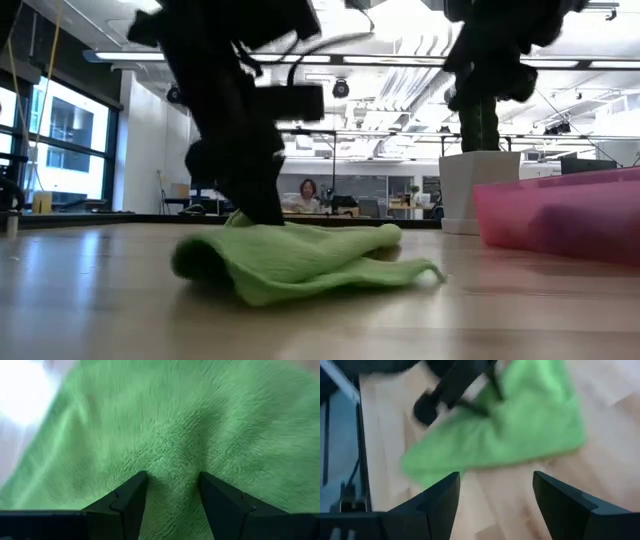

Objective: Roll microfiber towels into tight, uniform cylinder then place into a basket
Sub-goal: Fold the green microfiber towel

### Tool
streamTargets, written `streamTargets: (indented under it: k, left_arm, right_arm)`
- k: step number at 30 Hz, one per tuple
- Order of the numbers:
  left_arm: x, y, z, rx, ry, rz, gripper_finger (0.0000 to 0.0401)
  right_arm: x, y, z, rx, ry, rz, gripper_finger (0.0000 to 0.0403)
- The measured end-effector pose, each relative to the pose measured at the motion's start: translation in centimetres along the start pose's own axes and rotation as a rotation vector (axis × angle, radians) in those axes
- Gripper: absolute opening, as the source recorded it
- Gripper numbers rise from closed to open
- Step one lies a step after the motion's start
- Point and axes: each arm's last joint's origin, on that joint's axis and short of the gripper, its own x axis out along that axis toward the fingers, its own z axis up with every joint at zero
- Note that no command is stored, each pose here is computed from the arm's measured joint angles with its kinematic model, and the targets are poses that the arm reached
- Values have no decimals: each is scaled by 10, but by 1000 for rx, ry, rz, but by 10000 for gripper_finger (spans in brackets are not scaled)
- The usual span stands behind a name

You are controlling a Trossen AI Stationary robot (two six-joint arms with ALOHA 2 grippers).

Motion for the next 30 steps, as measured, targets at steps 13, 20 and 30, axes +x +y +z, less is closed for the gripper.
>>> streamTargets:
  k: [13,20,30]
  left_arm:
    - [23,31,5,-235,106,-64,172]
    - [26,48,1,-357,159,36,172]
    - [23,39,-5,-552,164,92,172]
  right_arm:
    - [70,18,-32,156,181,94,243]
    - [74,22,-38,146,170,80,243]
    - [76,7,-36,146,88,-99,243]
